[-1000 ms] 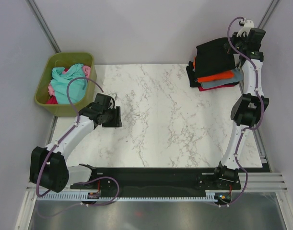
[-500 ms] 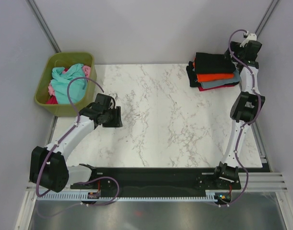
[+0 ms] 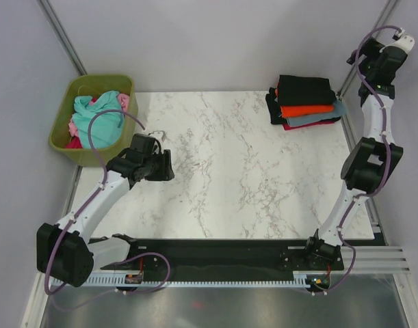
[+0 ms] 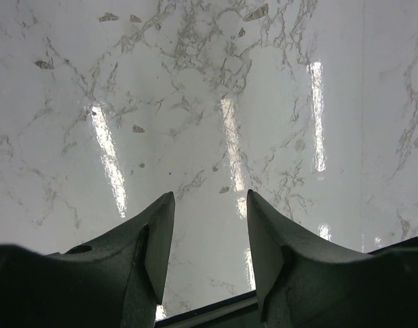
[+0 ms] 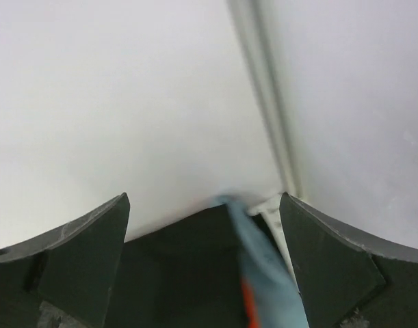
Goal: Fold and stack the t-shirts
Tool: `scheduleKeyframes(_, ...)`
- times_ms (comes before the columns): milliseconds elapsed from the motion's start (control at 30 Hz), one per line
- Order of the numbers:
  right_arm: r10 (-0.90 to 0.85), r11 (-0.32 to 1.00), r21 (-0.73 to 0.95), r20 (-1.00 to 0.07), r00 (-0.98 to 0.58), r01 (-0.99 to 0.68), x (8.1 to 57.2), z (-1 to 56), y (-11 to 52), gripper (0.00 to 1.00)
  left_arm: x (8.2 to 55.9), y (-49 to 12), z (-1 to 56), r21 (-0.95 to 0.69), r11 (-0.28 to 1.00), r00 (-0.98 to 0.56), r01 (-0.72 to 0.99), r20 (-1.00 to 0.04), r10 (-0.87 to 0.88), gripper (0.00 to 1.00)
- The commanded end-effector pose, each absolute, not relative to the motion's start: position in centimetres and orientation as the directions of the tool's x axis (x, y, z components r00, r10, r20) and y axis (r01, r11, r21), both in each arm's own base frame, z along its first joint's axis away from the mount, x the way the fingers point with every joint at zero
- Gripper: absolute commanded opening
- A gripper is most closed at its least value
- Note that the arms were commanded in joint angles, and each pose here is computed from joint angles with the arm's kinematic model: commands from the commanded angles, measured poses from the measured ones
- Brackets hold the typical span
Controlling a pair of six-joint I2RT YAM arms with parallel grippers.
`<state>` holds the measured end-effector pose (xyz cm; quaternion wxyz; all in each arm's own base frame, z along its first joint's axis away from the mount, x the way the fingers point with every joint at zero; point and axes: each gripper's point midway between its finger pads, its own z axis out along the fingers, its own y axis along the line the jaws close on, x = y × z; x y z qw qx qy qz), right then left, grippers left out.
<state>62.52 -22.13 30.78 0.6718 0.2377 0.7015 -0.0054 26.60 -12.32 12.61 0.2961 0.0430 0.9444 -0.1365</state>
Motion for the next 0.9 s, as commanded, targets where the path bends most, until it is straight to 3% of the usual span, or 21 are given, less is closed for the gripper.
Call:
scheduleKeyframes(0,0.408,0.898,0.429,-0.895,0.183,0.096,58.3,42.4,-13.9,0.98,27.2,-12.6,14.9,-0.225,0.950,-0.766,0.216,-0.643,0.022,0.54)
scheduleKeyframes(67,0.413,0.903,0.427,-0.892,0.182,0.040,55.2,44.6,-10.1,0.98,27.2,-12.6,15.4,-0.232,0.948,-0.758,0.217,-0.652,0.014,0.54)
scheduleKeyframes(100,0.440,0.896,0.444,-0.893,0.089,0.024,54.8,40.8,-6.7,0.98,27.2,-12.7,15.9,-0.237,0.946,-0.746,0.220,-0.665,0.007,0.54)
scheduleKeyframes(167,0.460,0.888,0.457,-0.887,0.052,-0.061,51.8,41.1,-0.6,0.98,27.2,-12.9,16.4,-0.248,0.941,-0.734,0.231,-0.679,0.001,0.54)
scheduleKeyframes(200,0.464,0.883,0.466,-0.885,-0.043,-0.058,50.9,36.6,1.5,0.98,27.1,-12.8,16.7,-0.248,0.941,-0.728,0.232,-0.686,-0.001,0.54)
scheduleKeyframes(267,0.463,0.868,0.474,-0.880,-0.104,-0.148,47.3,35.4,7.9,0.98,27.3,-12.6,17.1,-0.239,0.944,-0.713,0.226,-0.701,-0.007,0.54)
scheduleKeyframes(300,0.451,0.865,0.478,-0.874,-0.181,-0.152,45.7,30.9,9.9,0.98,27.3,-12.3,17.5,-0.232,0.947,-0.698,0.221,-0.716,-0.013,0.54)
scheduleKeyframes(467,0.367,0.834,0.482,-0.848,-0.383,-0.267,36.1,22.2,20.2,0.98,27.5,-11.3,18.4,-0.200,0.962,-0.661,0.188,-0.750,-0.027,0.54)
scheduleKeyframes(667,0.226,0.826,0.481,-0.761,-0.607,-0.295,25.9,11.4,24.4,0.98,27.7,-10.7,19.0,-0.186,0.969,-0.634,0.164,-0.772,-0.041,0.54)
scheduleKeyframes(867,0.183,0.823,0.474,-0.744,-0.643,-0.314,21.0,9.1,25.3,0.98,27.8,-10.9,20.0,-0.231,0.962,-0.608,0.144,-0.788,-0.098,0.54)
